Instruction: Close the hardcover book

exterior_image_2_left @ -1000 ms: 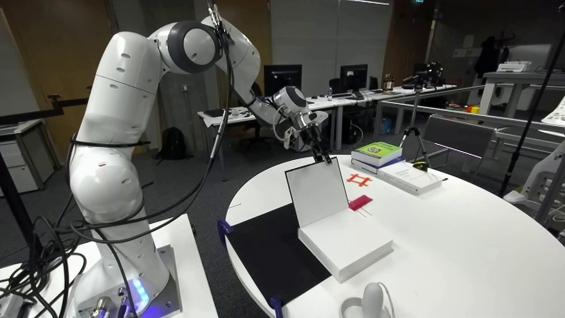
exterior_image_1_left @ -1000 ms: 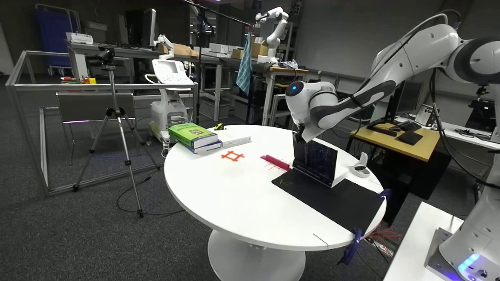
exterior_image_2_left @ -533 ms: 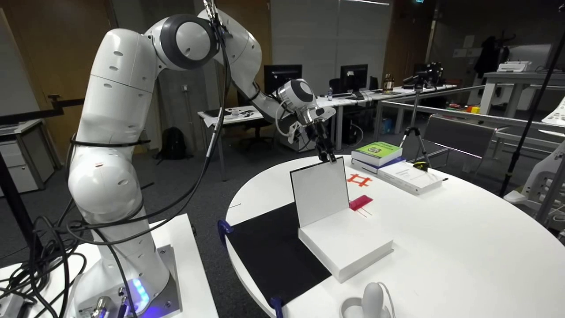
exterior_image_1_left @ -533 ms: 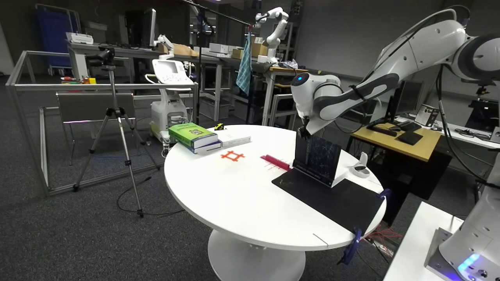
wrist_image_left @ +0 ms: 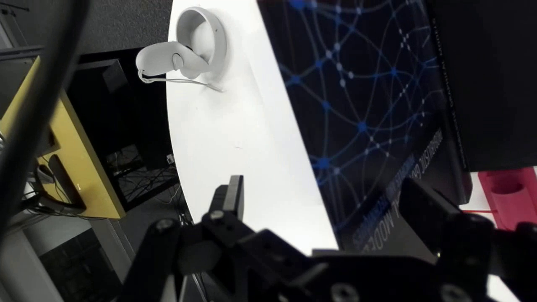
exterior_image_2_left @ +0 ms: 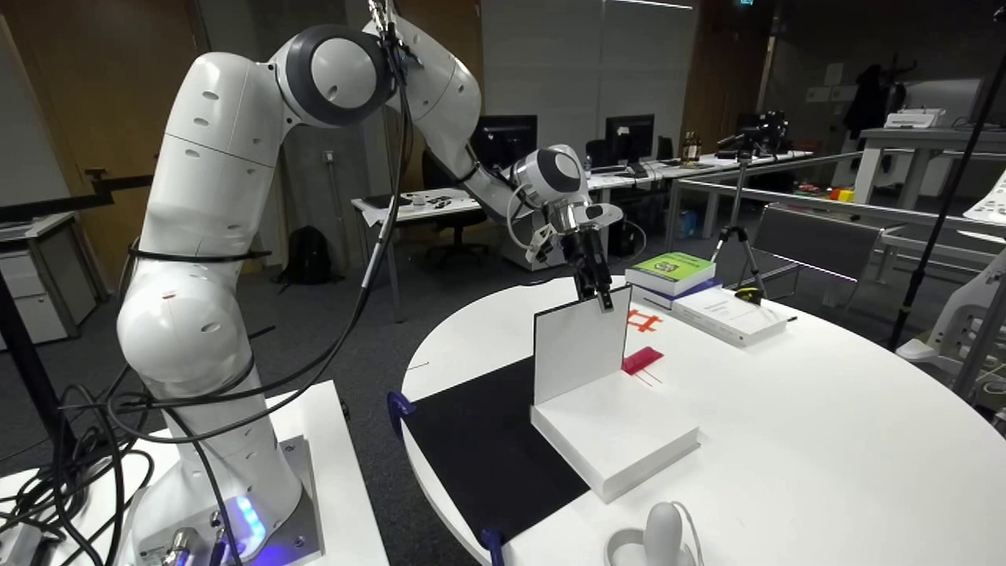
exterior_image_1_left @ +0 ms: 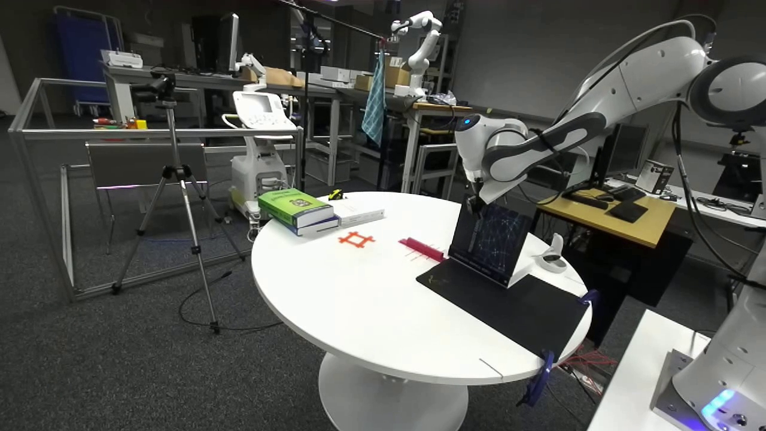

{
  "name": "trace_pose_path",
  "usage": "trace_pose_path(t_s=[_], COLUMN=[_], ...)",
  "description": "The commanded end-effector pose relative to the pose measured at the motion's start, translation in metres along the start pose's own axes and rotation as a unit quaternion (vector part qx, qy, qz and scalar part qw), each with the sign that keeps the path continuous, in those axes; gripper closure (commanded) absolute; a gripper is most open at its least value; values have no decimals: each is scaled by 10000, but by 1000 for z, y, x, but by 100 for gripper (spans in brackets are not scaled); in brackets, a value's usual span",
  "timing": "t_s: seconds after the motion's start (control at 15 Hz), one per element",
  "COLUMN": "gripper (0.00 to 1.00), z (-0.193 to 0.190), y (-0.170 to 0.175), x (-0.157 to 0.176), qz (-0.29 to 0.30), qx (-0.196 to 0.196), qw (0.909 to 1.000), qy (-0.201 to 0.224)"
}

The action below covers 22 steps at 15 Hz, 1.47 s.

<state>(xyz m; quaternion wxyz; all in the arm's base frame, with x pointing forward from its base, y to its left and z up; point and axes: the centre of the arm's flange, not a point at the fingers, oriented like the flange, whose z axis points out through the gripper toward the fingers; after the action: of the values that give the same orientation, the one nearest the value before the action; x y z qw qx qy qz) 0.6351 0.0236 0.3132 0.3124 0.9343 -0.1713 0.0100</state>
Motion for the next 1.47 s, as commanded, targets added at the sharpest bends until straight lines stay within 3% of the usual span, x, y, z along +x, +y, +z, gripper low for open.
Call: trace_pose_path(t_s=[0.0,0.47,1.0,1.4], gripper=[0,0,0,0], z=[3,8,-11,-47], y=[22,38,59,88], x=[10,16,17,10], qz=[-41,-46,-547,-720], qx=[158,263,1483,1957], qw=[9998,9993,9865,9779], qy=[-124,-246,-428,-146])
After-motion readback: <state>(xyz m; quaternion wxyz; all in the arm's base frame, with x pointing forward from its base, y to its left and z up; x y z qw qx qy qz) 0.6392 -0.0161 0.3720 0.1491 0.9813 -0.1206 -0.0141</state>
